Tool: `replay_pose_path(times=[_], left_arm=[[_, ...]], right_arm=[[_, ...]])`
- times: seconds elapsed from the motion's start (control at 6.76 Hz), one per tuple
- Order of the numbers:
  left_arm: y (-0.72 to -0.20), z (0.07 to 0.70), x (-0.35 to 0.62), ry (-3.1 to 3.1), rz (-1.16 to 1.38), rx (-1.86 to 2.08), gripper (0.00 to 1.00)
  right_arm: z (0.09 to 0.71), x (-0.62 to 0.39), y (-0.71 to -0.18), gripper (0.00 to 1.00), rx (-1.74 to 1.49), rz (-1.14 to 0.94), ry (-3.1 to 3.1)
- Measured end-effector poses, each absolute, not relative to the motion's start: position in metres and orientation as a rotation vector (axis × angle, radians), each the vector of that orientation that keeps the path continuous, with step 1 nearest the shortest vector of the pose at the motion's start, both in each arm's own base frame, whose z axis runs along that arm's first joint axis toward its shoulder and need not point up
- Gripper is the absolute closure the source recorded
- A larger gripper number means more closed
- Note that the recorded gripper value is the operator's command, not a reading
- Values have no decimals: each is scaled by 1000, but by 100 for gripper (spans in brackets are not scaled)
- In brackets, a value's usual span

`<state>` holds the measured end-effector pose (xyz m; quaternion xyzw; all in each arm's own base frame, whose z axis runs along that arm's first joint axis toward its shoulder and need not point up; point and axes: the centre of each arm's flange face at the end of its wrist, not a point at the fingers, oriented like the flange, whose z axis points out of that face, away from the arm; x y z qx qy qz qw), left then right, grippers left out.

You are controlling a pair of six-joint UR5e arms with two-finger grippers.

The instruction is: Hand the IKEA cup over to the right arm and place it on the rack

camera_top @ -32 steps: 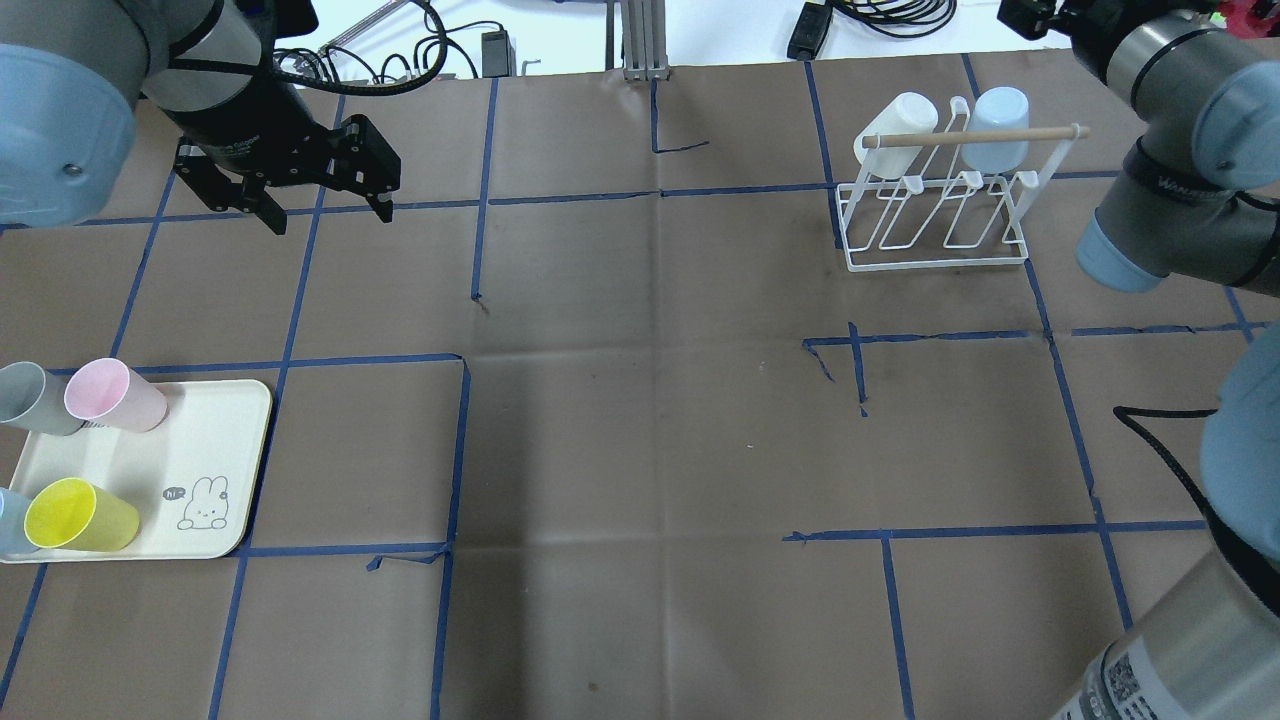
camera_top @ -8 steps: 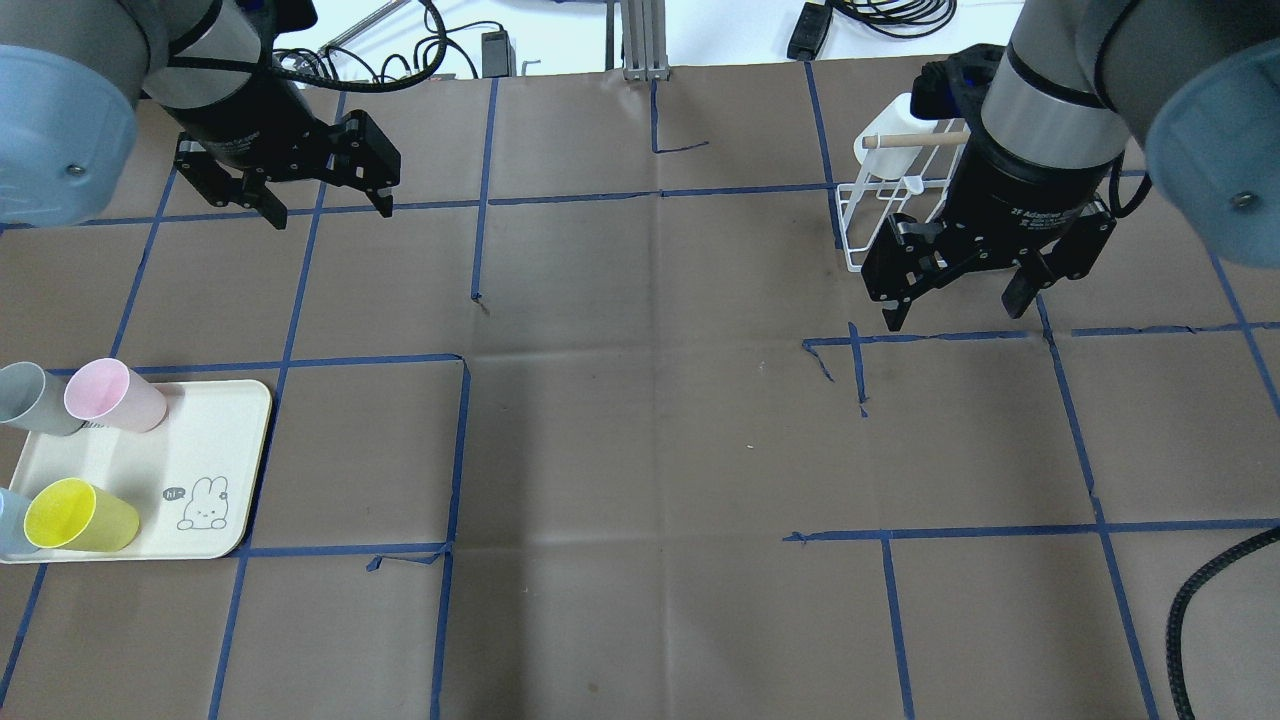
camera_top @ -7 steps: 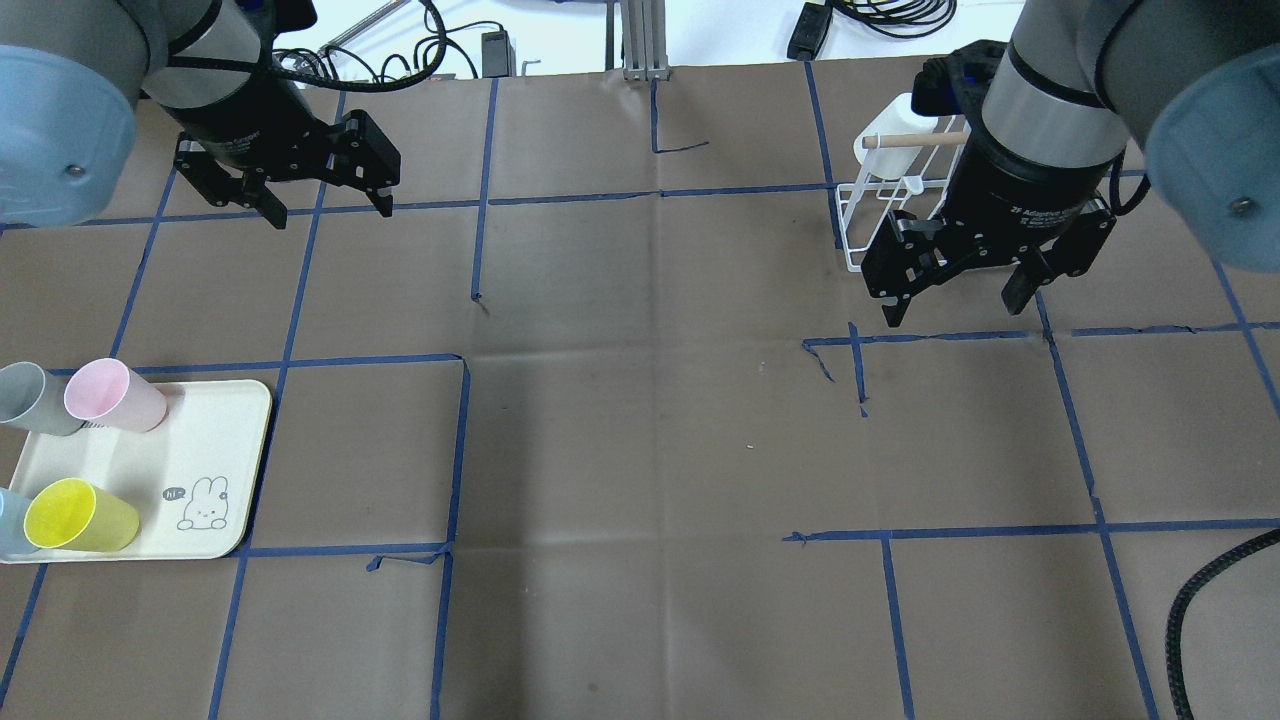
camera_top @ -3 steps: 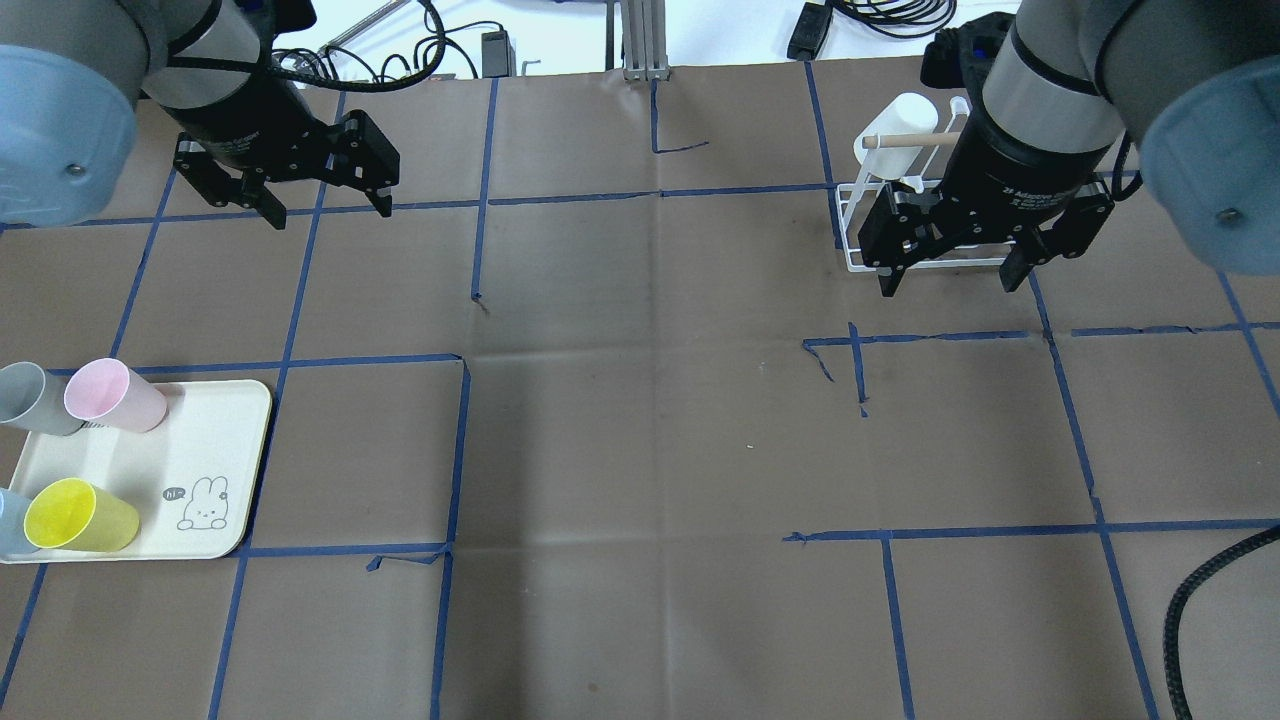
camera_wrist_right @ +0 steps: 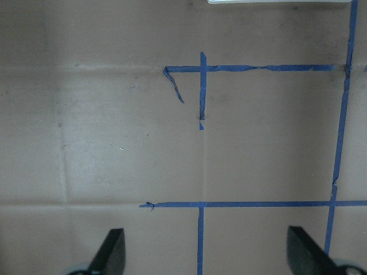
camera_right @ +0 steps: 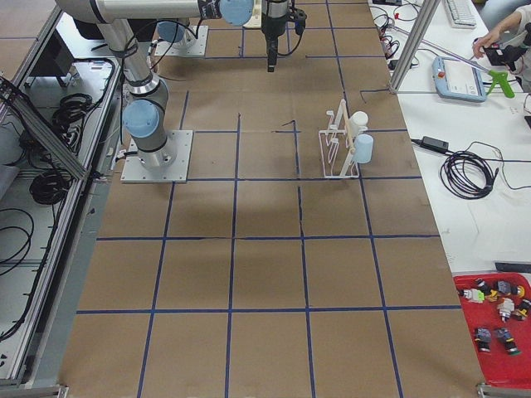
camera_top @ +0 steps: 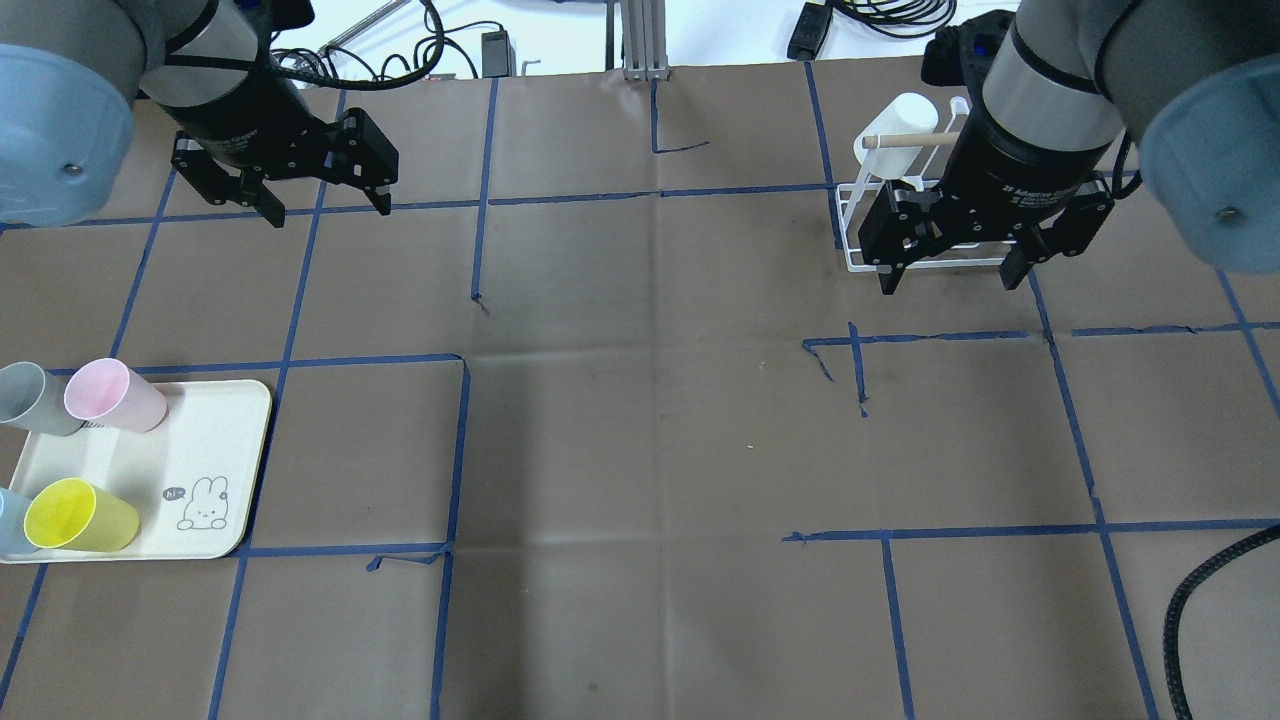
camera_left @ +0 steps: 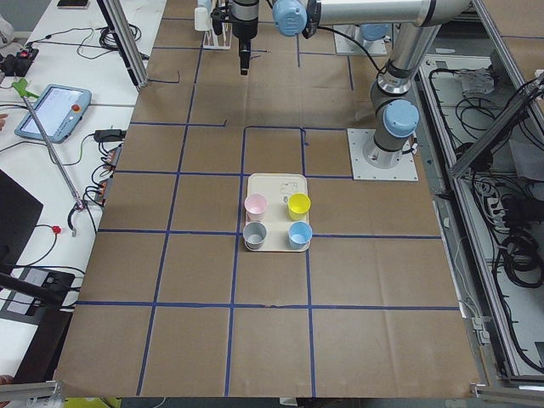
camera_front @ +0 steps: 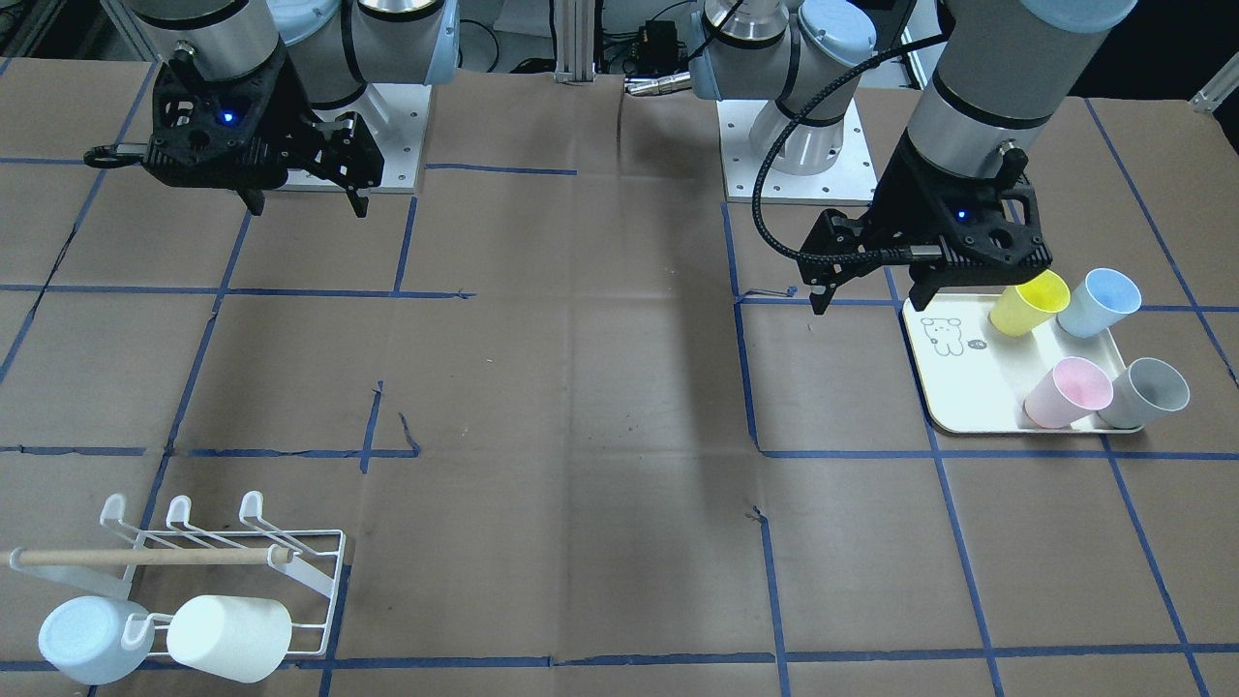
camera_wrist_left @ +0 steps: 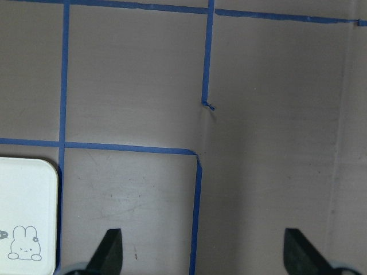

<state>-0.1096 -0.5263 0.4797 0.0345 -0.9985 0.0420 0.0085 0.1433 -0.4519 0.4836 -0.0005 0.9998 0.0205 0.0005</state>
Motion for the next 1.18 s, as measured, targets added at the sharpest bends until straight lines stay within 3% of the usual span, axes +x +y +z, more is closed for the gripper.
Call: replay_pose_path(times=[1.18], left_arm=[[-527, 481, -110, -3120, 145, 99, 0]], right_arm=[[487, 143, -453, 0, -6, 55, 3139]])
